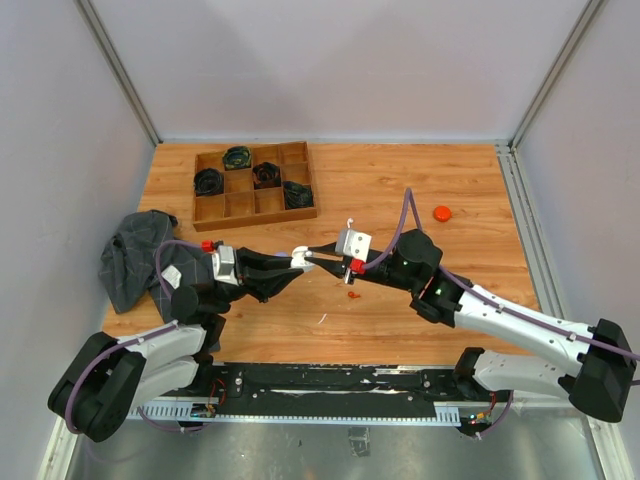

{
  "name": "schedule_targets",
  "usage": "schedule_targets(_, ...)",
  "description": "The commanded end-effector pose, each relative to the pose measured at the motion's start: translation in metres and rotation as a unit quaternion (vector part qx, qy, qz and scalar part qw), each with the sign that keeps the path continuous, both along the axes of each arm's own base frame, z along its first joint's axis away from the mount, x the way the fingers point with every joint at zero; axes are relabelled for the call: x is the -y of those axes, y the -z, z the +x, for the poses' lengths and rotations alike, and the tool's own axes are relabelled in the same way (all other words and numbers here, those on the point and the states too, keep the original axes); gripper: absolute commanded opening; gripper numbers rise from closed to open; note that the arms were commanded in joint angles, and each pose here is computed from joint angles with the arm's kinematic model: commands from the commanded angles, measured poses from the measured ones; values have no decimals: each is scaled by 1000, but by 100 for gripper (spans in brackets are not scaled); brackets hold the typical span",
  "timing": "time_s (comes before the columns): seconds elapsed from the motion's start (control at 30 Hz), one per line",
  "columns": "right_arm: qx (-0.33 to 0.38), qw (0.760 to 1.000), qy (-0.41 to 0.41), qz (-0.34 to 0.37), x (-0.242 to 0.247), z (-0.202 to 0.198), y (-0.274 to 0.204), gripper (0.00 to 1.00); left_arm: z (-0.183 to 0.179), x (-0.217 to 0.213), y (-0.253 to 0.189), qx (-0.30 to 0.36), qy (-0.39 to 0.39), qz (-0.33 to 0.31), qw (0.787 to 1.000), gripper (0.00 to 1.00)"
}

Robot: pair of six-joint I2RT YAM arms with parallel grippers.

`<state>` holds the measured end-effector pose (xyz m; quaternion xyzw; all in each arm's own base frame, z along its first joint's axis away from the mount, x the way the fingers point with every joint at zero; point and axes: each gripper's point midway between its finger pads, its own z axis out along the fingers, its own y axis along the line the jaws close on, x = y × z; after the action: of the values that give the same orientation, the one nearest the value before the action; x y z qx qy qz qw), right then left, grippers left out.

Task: Insert the wireless bluetooth earbuds into the charging case
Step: Place the earbud in the charging case.

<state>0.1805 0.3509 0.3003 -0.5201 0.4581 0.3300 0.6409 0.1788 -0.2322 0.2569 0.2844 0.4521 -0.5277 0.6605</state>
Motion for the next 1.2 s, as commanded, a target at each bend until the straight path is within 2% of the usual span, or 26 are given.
schedule_targets(0.0,27,999,-11,24,-7,-7,-21,1,-10,-3,-31,59,7,-35,998,0)
schedule_targets(0.77,21,999,-38,24,-16,-19,-15,2,-8,-13,-44,43,-10,-80,996,0)
schedule_targets(1.17,6,999,-45,7,-18,-20,3,6,-18,-19,-55,53,-4,-106,993,0)
